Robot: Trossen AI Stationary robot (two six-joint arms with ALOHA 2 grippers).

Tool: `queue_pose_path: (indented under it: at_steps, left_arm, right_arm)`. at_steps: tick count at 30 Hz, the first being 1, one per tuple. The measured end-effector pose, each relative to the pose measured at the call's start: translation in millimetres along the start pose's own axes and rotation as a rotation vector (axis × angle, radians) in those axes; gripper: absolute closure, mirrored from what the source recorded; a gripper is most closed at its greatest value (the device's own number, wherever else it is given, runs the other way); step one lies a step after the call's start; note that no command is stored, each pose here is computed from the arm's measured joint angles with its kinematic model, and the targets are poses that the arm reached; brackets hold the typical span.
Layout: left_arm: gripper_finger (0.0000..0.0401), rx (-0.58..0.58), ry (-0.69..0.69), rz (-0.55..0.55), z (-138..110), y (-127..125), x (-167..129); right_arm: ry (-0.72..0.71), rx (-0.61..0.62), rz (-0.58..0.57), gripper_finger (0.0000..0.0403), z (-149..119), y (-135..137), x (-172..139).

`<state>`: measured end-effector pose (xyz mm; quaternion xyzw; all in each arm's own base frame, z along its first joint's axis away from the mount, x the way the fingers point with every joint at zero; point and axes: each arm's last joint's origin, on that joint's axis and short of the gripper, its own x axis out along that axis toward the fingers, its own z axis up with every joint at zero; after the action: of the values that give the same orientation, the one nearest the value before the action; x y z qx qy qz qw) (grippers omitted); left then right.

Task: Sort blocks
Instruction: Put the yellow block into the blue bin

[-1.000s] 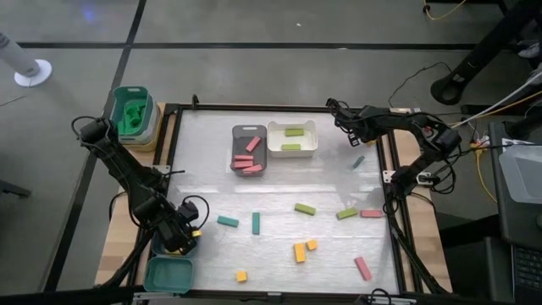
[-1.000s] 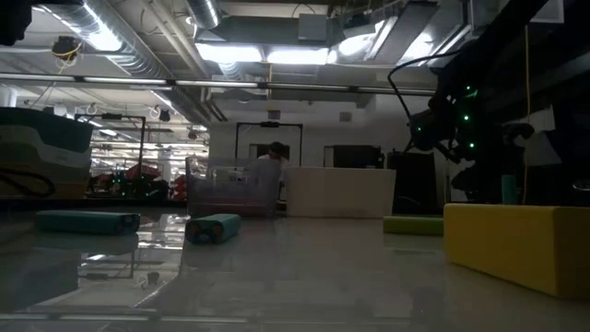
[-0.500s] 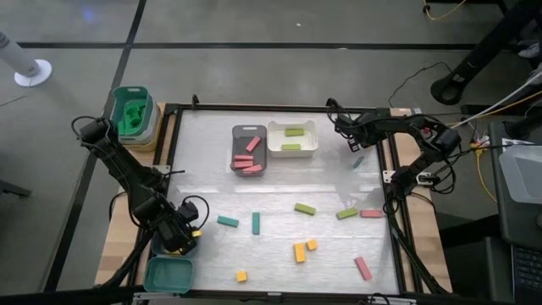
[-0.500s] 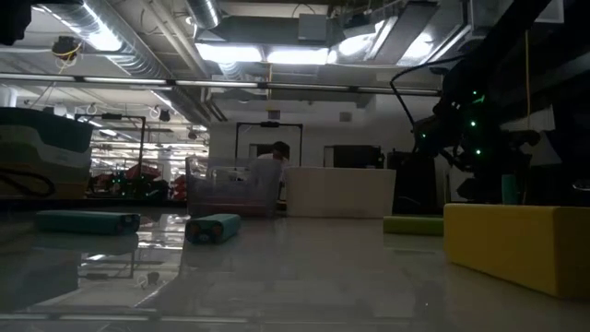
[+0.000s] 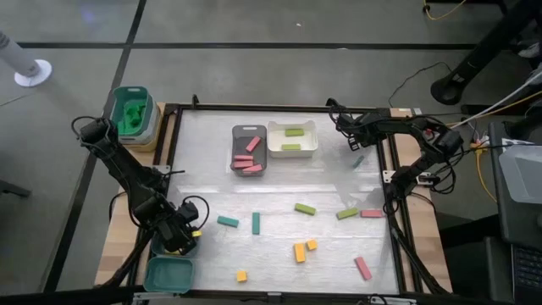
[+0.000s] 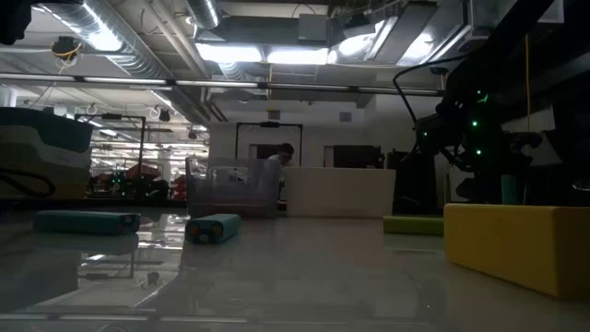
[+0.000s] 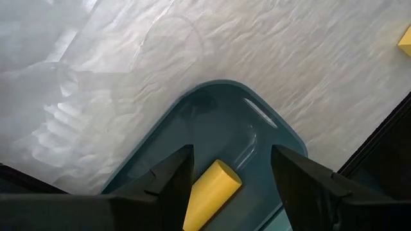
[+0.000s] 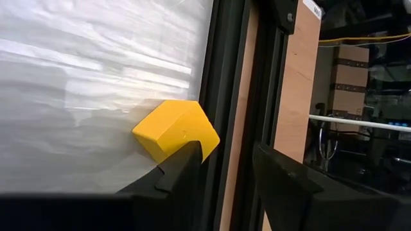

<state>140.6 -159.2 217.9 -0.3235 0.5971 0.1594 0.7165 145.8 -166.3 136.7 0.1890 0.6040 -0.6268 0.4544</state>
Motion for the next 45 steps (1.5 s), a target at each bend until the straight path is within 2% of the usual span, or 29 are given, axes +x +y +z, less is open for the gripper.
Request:
queue_pose_path:
  at_steps: [10,25,35,39,45]
  left_arm:
    - [0.0205,0.013,0.0,0.0,0.0,0.0,0.0]
    - [0.0205,0.015,0.0,0.0,0.0,0.0,0.0]
    - [0.0205,0.015,0.0,0.0,0.0,0.0,0.0]
    - [0.0205,0.014,0.0,0.0,0.1,0.0,0.0]
    - [0.0205,0.015,-0.002,0.0,0.1,0.0,0.0]
  right_arm:
    - [-0.056,-0.058,0.036,0.0249,-4.1,13.9,-14.8]
    - [-0.163,-0.219,0.308,0.0248,-20.0,56.7,-77.0]
    - [-0.22,-0.289,0.324,0.0248,-24.7,62.7,-102.7]
    - [-0.243,-0.378,0.312,0.0248,-24.6,62.2,-108.5]
    - [-0.241,-0.47,0.402,0.0248,-23.0,66.9,-110.5]
